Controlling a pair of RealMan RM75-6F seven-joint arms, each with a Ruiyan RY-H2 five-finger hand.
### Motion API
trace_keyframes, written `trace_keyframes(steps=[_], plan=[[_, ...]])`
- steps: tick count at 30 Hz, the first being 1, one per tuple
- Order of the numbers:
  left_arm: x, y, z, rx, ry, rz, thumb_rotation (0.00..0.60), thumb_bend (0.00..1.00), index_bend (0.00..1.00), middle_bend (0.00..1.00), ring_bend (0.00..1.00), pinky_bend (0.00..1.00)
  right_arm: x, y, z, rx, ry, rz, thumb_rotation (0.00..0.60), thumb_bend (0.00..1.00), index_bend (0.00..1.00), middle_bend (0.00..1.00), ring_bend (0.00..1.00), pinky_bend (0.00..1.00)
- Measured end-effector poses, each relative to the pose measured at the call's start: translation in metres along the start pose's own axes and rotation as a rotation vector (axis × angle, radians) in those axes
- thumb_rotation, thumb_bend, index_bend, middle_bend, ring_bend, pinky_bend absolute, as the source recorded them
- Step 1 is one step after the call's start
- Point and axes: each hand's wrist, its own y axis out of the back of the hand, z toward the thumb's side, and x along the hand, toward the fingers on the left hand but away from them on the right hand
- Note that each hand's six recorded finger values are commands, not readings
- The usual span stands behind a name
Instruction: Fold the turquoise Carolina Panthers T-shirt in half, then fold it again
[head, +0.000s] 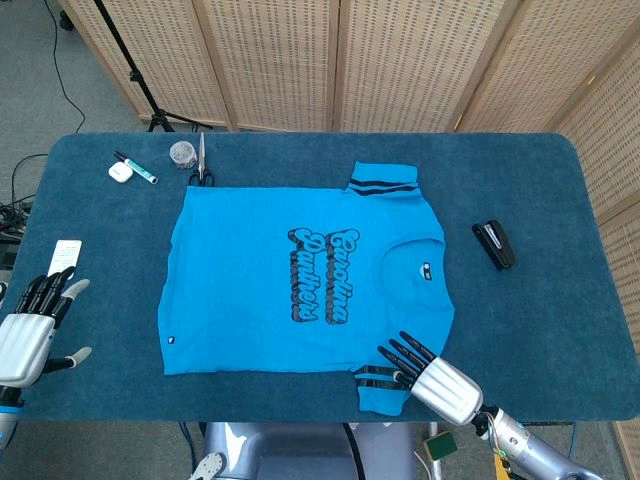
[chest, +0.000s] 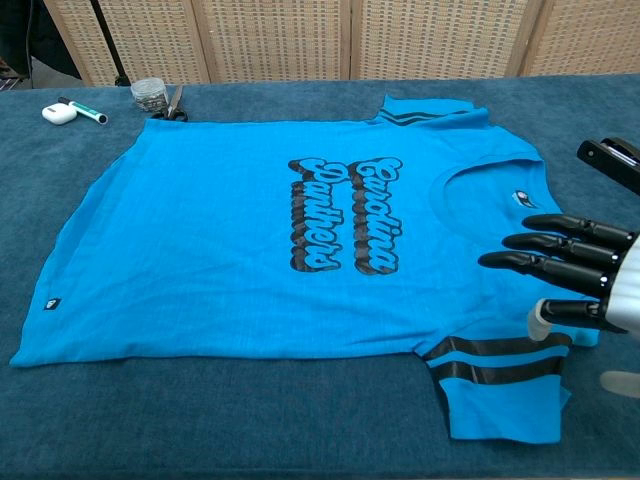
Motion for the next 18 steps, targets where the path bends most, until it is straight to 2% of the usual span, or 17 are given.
trace_keyframes(steps=[5, 15, 18], plan=[[0.000, -0.001, 0.000, 0.002, 0.002, -0.005, 0.600, 0.00, 0.00, 0.00, 0.00, 0.00, -0.005, -0.006, 0.001, 0.018, 0.008, 0.008, 0.600, 0.02, 0.47, 0.06, 0.00, 0.00], [0.001, -0.004, -0.001, -0.004, 0.006, -0.020, 0.600, 0.00, 0.00, 0.00, 0.00, 0.00, -0.017, -0.011, 0.008, -0.023, 0.020, 0.006, 0.600, 0.17, 0.51, 0.06, 0.00, 0.00], [0.002, -0.005, -0.001, -0.005, 0.006, -0.023, 0.600, 0.00, 0.00, 0.00, 0.00, 0.00, -0.021, -0.012, 0.010, -0.032, 0.023, 0.007, 0.600, 0.25, 0.51, 0.06, 0.00, 0.00]])
